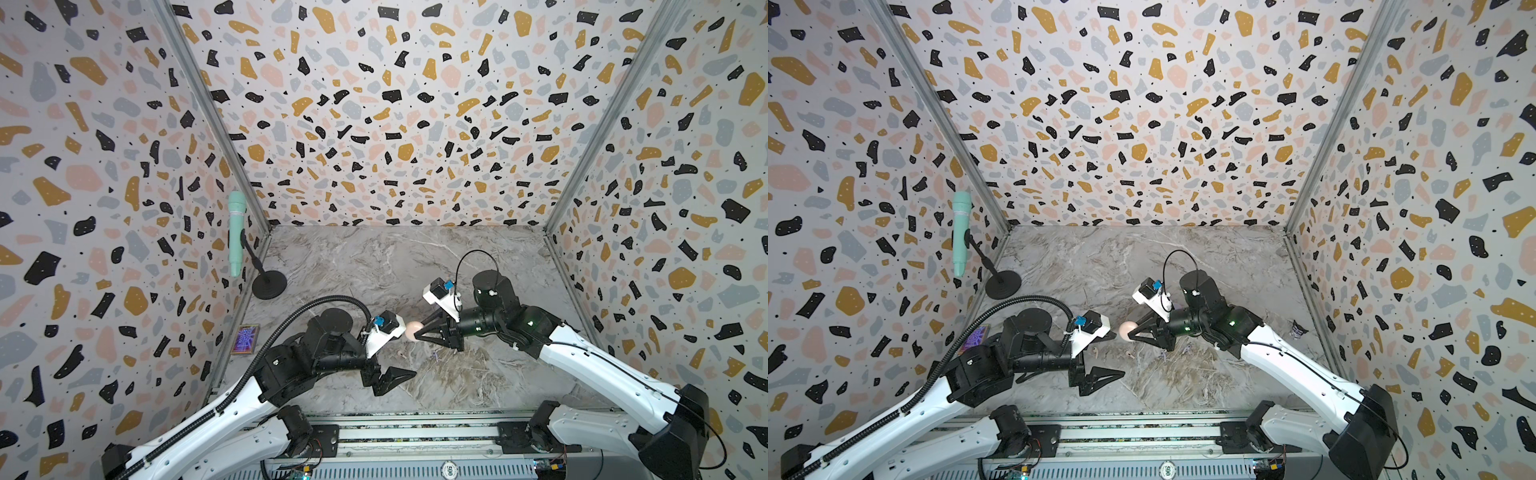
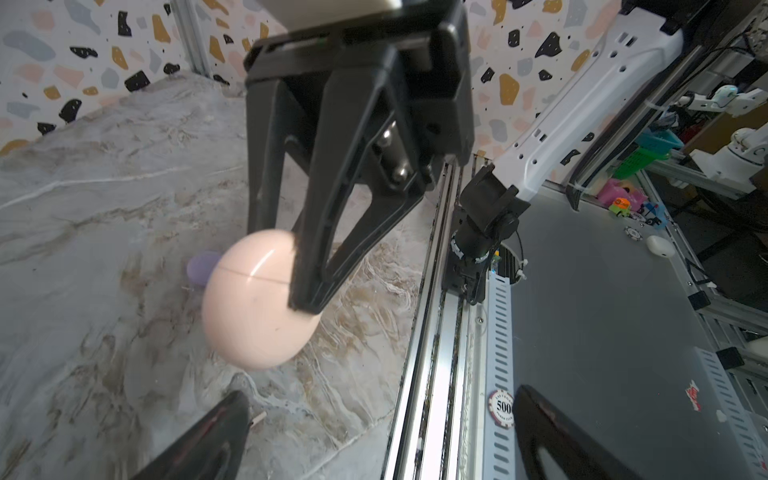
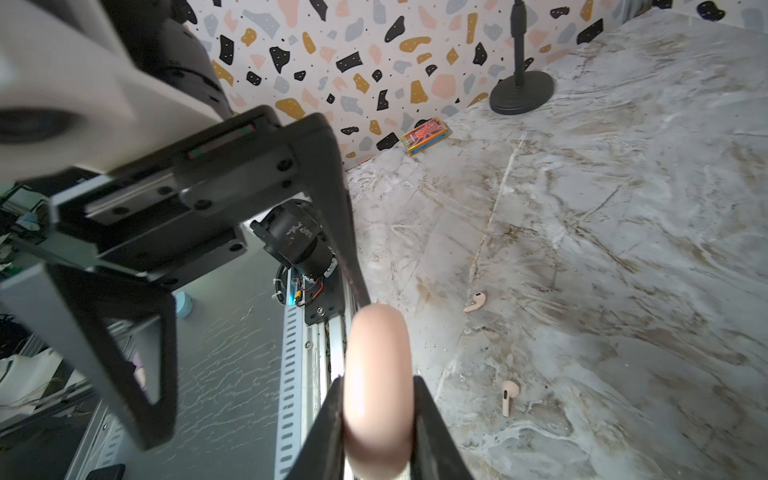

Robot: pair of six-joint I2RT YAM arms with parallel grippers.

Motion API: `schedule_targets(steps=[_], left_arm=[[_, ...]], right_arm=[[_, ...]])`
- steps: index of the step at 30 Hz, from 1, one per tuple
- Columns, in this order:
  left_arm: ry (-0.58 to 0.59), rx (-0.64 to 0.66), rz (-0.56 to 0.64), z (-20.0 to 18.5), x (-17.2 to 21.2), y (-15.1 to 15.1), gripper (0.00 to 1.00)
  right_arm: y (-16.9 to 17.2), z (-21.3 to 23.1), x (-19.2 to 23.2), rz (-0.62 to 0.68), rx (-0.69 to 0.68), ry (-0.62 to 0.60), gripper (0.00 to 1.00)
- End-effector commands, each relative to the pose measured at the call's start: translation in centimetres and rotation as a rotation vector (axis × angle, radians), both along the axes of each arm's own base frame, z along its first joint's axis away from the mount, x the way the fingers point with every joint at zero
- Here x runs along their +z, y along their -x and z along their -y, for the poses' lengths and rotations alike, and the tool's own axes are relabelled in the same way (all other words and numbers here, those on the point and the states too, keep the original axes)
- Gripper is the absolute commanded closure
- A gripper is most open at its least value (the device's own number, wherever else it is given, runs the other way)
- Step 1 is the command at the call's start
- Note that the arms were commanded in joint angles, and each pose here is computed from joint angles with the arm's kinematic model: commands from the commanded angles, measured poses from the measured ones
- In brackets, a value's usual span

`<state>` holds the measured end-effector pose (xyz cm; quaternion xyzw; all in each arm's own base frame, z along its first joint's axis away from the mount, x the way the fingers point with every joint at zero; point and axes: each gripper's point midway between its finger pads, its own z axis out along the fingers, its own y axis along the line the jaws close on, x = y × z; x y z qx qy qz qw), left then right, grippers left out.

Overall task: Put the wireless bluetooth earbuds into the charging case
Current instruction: 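Hold the peach case between both grippers and rotate it upright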

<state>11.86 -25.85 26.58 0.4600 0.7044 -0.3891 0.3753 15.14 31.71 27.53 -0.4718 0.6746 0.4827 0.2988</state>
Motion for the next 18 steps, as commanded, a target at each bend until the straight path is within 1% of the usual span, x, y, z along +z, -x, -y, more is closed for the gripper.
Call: schedule_targets(steps=[1,4,5,8,11,13,15,18], left_arm=[[0.022,0.011,0.031,-0.9,2.1,-0.4,0.02],[-0.018,0.052,0.032,-0.9,1.4,-1.9,0.03],[-0.018,0.053,0.025,-0.7,1.3,-2.3,0.05],[0.018,-0.004,-0.003,0.2,1.5,-2.1,0.12],[0.009,-0.024,-0.022,0.5,1.0,-2.3,0.14],[0.014,-0.046,-0.03,0.7,1.0,-2.0,0.17],[0.029,-0.07,-0.032,0.9,1.4,-1.7,0.21],[0.03,-0.087,-0.042,1.2,1.3,-1.7,0.25]], right_arm=[[1.6,0.3,1.7,0.041,0.079,-0.049,1.0],[2.1,0.4,1.8,0.039,0.111,-0.063,1.0],[2.3,0.4,1.8,0.037,0.116,-0.064,1.0],[2.6,0.3,1.7,0.033,0.135,-0.069,1.0],[2.5,0.3,1.6,0.033,0.134,-0.069,1.0],[2.6,0.3,1.5,0.03,0.137,-0.068,1.0],[2.6,0.2,1.4,0.025,0.144,-0.066,1.0],[2.6,0.1,1.1,0.017,0.149,-0.063,1.0]])
